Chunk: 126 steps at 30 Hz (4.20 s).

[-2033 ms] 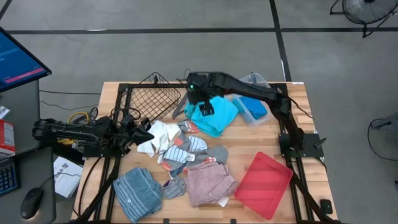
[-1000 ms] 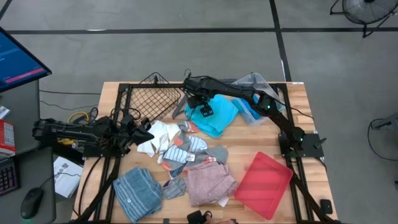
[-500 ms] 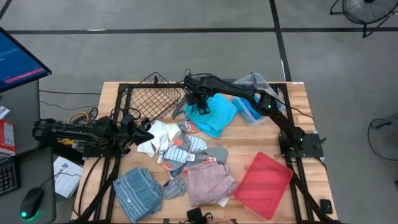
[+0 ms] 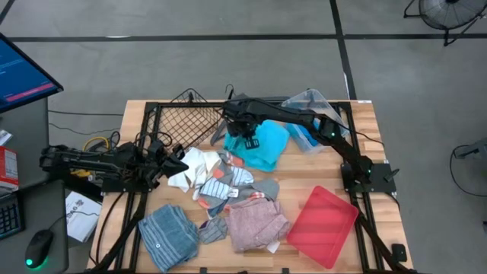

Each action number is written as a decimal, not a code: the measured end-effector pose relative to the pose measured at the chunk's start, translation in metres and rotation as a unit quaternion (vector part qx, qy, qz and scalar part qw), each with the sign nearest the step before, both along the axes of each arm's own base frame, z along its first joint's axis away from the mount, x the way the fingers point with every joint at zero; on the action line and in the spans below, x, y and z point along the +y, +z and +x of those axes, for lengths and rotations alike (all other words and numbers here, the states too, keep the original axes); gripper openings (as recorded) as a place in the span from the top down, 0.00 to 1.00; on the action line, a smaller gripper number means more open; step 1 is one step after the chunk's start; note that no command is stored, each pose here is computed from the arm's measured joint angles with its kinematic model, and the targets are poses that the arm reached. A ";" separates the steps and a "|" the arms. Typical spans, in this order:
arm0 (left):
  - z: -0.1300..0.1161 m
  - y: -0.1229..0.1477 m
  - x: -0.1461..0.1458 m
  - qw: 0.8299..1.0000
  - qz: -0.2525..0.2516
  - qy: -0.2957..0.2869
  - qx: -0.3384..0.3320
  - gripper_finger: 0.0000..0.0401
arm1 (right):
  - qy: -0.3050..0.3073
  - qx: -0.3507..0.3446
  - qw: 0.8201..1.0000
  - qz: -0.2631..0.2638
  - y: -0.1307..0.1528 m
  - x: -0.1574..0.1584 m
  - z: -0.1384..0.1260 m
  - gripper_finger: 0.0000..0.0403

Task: Pick & Place Cloths
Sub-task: Put the light blue shorts into the transparent bin

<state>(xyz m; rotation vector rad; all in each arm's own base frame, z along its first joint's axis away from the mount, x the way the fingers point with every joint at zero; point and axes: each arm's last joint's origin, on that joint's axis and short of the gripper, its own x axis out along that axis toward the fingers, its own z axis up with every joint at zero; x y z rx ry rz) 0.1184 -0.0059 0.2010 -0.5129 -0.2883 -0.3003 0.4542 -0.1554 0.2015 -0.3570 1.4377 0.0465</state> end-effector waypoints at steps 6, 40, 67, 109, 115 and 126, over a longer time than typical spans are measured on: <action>0.000 0.000 0.000 1.000 0.000 0.000 0.000 1.00 | -0.013 -0.017 1.000 0.008 0.030 0.035 -0.002 0.99; 0.000 0.000 0.000 1.000 0.000 0.000 0.000 1.00 | -0.180 -0.030 0.982 0.057 0.005 -0.033 -0.026 0.07; 0.000 0.000 0.000 1.000 0.000 0.000 0.000 1.00 | -0.223 -0.011 0.968 0.114 -0.061 -0.031 -0.042 0.74; 0.000 0.000 0.000 1.000 0.000 -0.001 0.000 1.00 | -0.519 -0.196 0.830 0.056 0.154 0.027 -0.133 0.93; 0.000 0.000 0.000 1.000 0.000 0.000 0.000 1.00 | -0.561 -0.198 0.804 0.011 0.180 0.038 -0.169 0.93; 0.000 0.000 0.000 1.000 0.000 0.000 0.000 1.00 | -0.617 -0.201 0.759 -0.056 0.207 0.040 -0.221 0.93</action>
